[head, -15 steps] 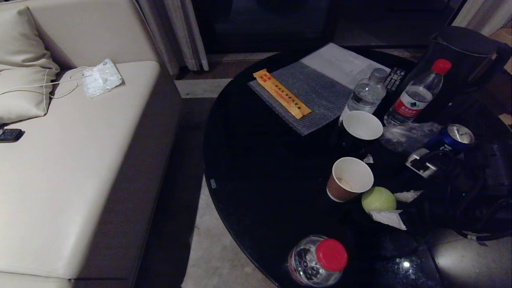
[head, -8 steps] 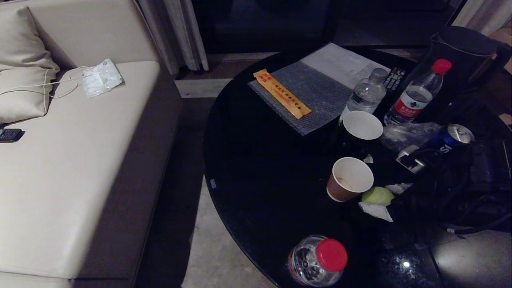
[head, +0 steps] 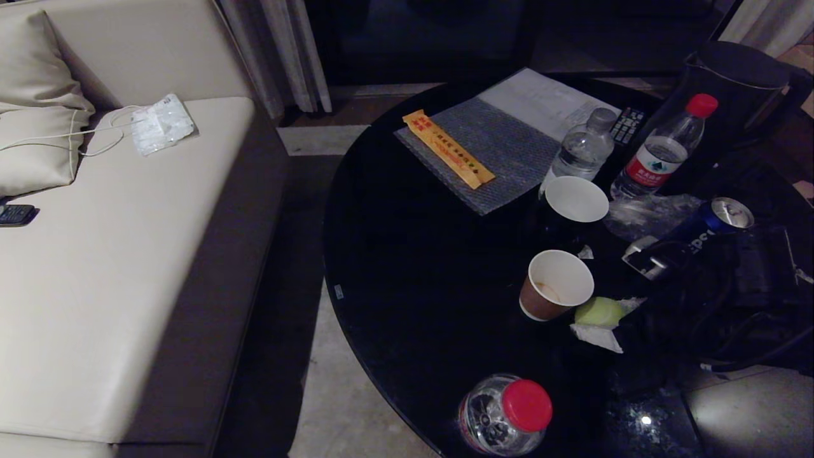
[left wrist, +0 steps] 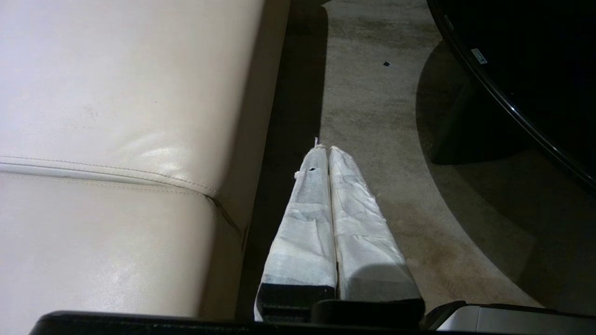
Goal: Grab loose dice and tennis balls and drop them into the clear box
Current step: Pick up the ball on the table, then put the ball in the box
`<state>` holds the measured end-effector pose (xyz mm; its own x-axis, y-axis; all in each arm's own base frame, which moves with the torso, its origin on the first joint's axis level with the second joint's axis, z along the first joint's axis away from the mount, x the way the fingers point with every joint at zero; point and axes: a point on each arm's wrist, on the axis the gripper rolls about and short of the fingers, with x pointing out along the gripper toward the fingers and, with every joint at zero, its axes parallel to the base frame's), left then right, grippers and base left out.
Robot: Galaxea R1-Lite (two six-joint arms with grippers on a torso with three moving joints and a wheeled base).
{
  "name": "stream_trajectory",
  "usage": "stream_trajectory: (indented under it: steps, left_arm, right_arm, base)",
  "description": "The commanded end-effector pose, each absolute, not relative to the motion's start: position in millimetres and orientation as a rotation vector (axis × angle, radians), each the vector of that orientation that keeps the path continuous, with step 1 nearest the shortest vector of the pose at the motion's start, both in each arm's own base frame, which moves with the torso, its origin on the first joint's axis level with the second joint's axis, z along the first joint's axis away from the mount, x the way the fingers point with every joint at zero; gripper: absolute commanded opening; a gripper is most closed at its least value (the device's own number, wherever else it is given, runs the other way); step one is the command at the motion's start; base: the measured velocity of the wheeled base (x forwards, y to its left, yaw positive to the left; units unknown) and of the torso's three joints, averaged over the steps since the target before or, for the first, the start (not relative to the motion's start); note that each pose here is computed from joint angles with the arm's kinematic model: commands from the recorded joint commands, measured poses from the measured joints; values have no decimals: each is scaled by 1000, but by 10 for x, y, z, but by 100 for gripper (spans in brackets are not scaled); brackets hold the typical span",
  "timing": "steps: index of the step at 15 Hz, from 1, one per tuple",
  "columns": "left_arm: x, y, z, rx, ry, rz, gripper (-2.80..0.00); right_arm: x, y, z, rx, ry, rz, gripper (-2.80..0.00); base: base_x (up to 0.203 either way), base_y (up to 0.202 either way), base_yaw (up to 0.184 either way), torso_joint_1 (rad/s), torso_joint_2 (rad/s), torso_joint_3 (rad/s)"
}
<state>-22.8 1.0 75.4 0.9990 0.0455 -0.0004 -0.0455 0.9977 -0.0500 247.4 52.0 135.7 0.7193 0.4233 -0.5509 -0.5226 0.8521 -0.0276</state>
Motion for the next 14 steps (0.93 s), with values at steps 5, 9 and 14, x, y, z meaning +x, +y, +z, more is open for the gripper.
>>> stream_trajectory:
  steps: [5, 9, 14]
  left_arm:
    - [-226, 10, 751, -51, 2, 46, -280]
    - [-226, 10, 751, -51, 2, 46, -280]
    - [-226, 10, 751, -51, 2, 46, -280]
  right_arm:
    - [2393, 491, 1305, -195, 587, 489, -280]
    - [2064, 340, 1446, -187, 536, 389, -280]
    - [1241, 60, 1511, -134, 500, 194, -280]
  base:
    - [0, 0, 0, 0, 0, 0]
    - [0, 0, 0, 0, 0, 0]
    - [0, 0, 0, 0, 0, 0]
